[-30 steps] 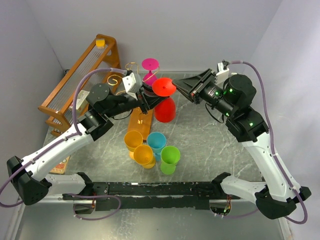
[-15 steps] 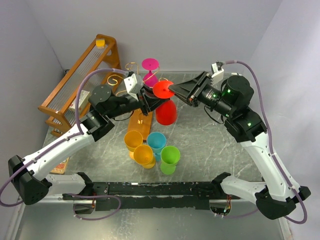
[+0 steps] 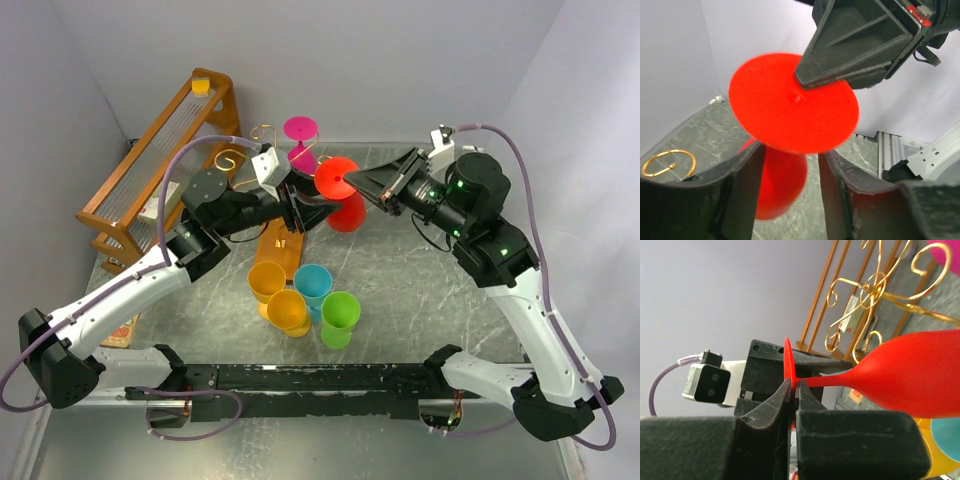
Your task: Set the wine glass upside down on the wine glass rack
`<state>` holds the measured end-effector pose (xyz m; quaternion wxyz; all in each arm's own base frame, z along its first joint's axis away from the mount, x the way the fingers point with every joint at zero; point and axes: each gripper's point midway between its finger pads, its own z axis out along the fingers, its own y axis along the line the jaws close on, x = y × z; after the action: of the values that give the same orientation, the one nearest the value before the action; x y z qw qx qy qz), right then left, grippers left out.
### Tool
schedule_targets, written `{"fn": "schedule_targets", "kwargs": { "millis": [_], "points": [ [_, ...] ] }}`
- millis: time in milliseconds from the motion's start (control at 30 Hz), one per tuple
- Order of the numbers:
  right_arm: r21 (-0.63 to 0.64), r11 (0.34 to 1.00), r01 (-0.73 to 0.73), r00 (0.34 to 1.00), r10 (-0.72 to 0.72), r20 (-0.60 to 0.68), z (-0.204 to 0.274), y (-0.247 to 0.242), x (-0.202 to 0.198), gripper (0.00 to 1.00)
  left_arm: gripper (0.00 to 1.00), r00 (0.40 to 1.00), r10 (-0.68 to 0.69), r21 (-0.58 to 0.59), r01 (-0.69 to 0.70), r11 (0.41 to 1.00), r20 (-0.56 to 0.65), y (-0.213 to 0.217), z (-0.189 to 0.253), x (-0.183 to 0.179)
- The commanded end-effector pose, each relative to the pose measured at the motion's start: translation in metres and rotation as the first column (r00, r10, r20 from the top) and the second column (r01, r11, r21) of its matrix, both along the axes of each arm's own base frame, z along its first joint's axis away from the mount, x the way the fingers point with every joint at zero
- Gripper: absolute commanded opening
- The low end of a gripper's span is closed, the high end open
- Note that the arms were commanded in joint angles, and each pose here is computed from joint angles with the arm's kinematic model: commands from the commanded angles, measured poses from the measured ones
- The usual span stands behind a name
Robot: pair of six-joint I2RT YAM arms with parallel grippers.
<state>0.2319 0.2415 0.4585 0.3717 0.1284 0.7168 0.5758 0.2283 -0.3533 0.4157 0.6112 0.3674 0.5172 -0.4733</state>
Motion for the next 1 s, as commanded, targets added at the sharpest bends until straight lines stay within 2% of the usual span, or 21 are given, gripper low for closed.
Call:
{"fn": "schedule_targets", "kwargs": {
  "millis": [0,100,233,533,700,967],
  "points": [
    [-0.031,0.992,0.122,0.991,-0.12,0.06,0.018,-0.022,0.004,0.0,0.6,1.0,0.001,-0.021,-0.001,1.0,0.001,0.007,0.017,-0.007],
    [-0.047,0.979,0.199,0.978,-0.196,0.065,0.019,-0.035,0.009,0.0,0.66,1.0,0.002,-0.036,-0.002,0.999,0.01,0.014,0.023,-0.014],
    [-0.09,0.949,0.301,0.953,-0.294,0.077,0.011,-0.05,0.022,0.0,0.7,1.0,0.026,-0.052,-0.025,0.998,0.011,0.025,0.031,-0.02],
    [-0.167,0.874,0.456,0.887,-0.431,0.165,-0.003,-0.059,0.07,0.0,0.72,0.976,0.216,-0.085,-0.219,0.972,-0.04,0.074,0.048,-0.022],
    [-0.197,0.852,0.485,0.87,-0.448,0.205,-0.012,-0.047,0.103,0.0,0.73,0.96,0.277,-0.073,-0.278,0.958,-0.03,0.097,0.047,-0.029],
    [-0.212,0.875,0.435,0.893,-0.39,0.223,-0.027,-0.014,0.137,0.0,0.74,0.95,0.313,-0.062,-0.311,0.948,0.014,0.116,0.046,-0.04]
  ]
}}
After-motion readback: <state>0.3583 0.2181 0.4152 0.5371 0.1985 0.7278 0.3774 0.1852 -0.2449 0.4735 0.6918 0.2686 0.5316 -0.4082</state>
